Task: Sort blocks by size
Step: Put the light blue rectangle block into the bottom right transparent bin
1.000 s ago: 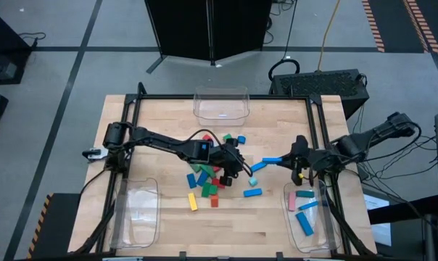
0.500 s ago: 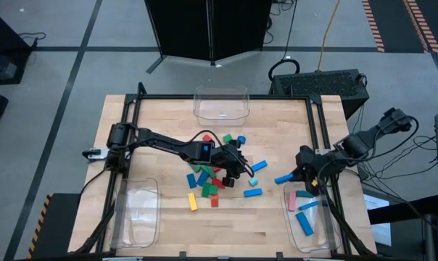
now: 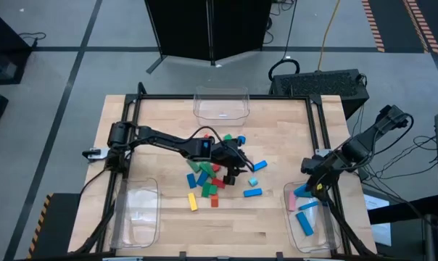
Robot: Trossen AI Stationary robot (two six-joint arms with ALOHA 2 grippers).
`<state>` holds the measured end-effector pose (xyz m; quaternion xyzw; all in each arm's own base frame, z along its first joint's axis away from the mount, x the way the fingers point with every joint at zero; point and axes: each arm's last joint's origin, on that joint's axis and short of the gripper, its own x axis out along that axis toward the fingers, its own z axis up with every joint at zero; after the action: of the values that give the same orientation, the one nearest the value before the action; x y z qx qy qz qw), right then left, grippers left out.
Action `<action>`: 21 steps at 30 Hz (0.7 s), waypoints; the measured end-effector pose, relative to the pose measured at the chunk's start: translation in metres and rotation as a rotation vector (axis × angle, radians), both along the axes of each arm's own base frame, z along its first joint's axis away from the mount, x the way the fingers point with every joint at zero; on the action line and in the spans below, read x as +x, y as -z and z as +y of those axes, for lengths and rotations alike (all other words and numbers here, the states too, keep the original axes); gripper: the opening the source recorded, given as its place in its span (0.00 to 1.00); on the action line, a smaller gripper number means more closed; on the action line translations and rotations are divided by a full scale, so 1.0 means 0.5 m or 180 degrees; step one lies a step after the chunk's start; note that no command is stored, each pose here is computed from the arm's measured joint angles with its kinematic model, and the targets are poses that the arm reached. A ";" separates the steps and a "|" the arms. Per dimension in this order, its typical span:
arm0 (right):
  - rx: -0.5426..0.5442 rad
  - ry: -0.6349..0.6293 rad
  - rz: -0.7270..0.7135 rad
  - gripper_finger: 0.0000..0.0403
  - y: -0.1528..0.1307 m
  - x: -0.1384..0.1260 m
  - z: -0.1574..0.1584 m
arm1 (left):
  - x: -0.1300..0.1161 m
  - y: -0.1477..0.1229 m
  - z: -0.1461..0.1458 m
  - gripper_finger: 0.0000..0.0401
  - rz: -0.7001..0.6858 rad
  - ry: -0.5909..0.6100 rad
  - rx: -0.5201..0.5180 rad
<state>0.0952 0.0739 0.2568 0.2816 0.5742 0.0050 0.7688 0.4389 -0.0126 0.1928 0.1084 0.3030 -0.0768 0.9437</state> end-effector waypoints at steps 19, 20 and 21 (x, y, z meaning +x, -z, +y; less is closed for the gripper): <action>-0.0075 -0.0078 0.0740 0.22 0.056 0.048 0.072 | 0.020 0.051 0.030 0.48 0.0031 -0.0240 -0.0202; -0.0081 -0.0084 0.0747 0.25 0.057 0.048 0.073 | 0.022 0.056 0.031 0.48 0.0018 -0.0244 -0.0203; -0.0086 -0.0109 0.0748 0.27 0.058 0.049 0.073 | 0.024 0.066 0.031 0.48 0.0045 -0.0244 -0.0202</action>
<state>0.1198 0.1106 0.2278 0.2599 0.6651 -0.0227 0.6997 0.4508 0.0031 0.1598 0.0661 0.3109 -0.0508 0.9468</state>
